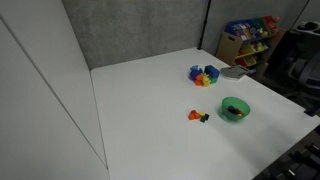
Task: Pick up the green and blue block from the table and put them in the green bowl
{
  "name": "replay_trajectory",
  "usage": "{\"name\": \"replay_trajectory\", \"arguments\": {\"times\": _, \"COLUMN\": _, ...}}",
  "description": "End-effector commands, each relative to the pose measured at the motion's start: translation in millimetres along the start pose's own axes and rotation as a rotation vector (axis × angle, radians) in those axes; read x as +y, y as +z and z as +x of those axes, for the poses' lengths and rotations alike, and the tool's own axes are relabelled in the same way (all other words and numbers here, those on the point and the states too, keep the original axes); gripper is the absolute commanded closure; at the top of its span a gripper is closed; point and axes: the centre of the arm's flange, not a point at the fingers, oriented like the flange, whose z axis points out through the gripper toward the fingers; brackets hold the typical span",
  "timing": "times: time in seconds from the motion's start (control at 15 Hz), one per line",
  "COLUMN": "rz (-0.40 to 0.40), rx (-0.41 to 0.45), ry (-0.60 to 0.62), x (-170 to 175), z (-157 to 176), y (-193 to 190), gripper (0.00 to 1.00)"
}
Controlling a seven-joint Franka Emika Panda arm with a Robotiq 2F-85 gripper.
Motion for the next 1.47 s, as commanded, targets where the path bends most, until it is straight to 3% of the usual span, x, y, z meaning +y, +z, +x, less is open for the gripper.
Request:
{"name": "replay_trajectory", "arguments": {"times": 0.0, "rz": 0.000, "rx": 0.000, "ry": 0.000, "x": 0.0, "z": 0.0, "y": 0.0, "gripper": 0.00}}
{"name": "replay_trajectory", "arguments": {"times": 0.67, "rz": 0.017, "rx": -0.048, "ry": -0.012, "x": -23.4, "z": 33.1, "y": 13.9, "gripper": 0.00}}
{"name": "replay_trajectory", "arguments": {"times": 1.4, "rz": 0.078, "rx": -0.121, "ry": 0.009, "x": -78.8, "z": 112.5, "y": 71.2, "gripper": 0.00}}
